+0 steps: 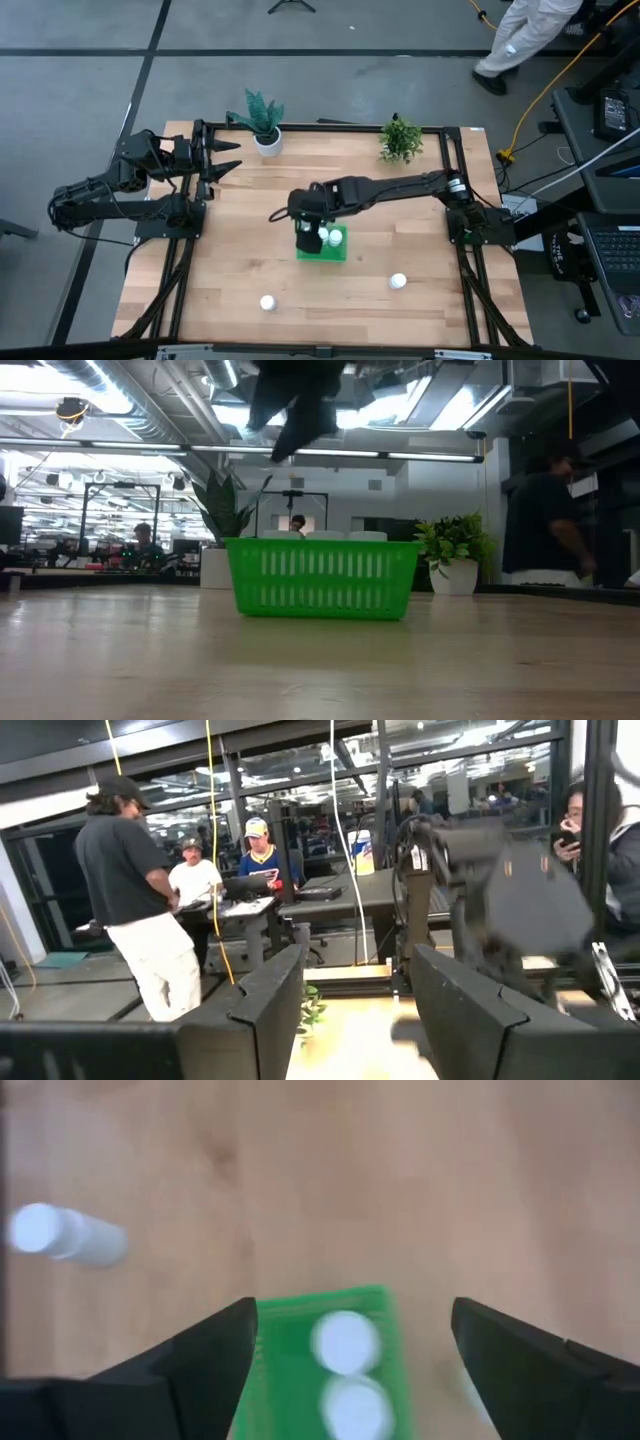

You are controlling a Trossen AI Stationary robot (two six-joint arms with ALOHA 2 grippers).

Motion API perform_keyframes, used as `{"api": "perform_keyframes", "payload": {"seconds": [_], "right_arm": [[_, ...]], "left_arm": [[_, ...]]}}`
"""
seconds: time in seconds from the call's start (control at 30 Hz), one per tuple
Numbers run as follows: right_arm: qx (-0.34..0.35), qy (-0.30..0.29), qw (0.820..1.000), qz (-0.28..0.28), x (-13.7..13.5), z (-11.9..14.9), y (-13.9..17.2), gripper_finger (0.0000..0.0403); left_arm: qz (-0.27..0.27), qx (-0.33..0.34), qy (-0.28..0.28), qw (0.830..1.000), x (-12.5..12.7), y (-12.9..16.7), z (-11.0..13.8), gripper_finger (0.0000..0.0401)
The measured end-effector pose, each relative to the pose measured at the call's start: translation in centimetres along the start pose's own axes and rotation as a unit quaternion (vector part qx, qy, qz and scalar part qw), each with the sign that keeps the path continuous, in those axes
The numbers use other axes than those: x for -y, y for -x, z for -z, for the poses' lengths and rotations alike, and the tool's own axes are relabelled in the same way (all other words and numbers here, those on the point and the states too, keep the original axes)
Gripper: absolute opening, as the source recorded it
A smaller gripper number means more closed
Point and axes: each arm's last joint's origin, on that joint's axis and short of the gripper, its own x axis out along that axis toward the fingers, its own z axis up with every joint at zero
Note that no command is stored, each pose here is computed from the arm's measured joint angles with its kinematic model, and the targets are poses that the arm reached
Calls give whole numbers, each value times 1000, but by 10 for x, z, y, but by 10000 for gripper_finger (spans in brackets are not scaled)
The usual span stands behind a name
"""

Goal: Pick and place pill bottles into a basket
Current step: Put the white medicine bottle into the green basket

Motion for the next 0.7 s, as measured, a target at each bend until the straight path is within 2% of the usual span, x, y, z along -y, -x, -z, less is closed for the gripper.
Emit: {"api": "perform_keyframes", "payload": {"seconds": [0.1, 0.23, 0.33, 0.47, 0.57, 0.7], "right_arm": [[8, 15, 998, 56, -2, -7, 27, 330], [63, 37, 990, 118, -19, -11, 75, 329], [115, 50, 980, 158, -34, -4, 113, 329], [171, 31, 961, 216, -43, 14, 166, 329], [173, 10, 957, 231, -40, 28, 190, 329], [145, -10, 957, 249, -31, 41, 202, 329]], "left_arm": [[1, 0, 13, 1000, 0, 0, 0, 180], [21, -1, 45, 999, 1, 0, 0, 180], [37, -1, 70, 997, 2, 0, 0, 180], [65, -6, 92, 994, 4, -4, 1, 180], [112, -13, 94, 989, 6, -9, 3, 180], [152, -43, 98, 982, 8, -23, 12, 180]]}}
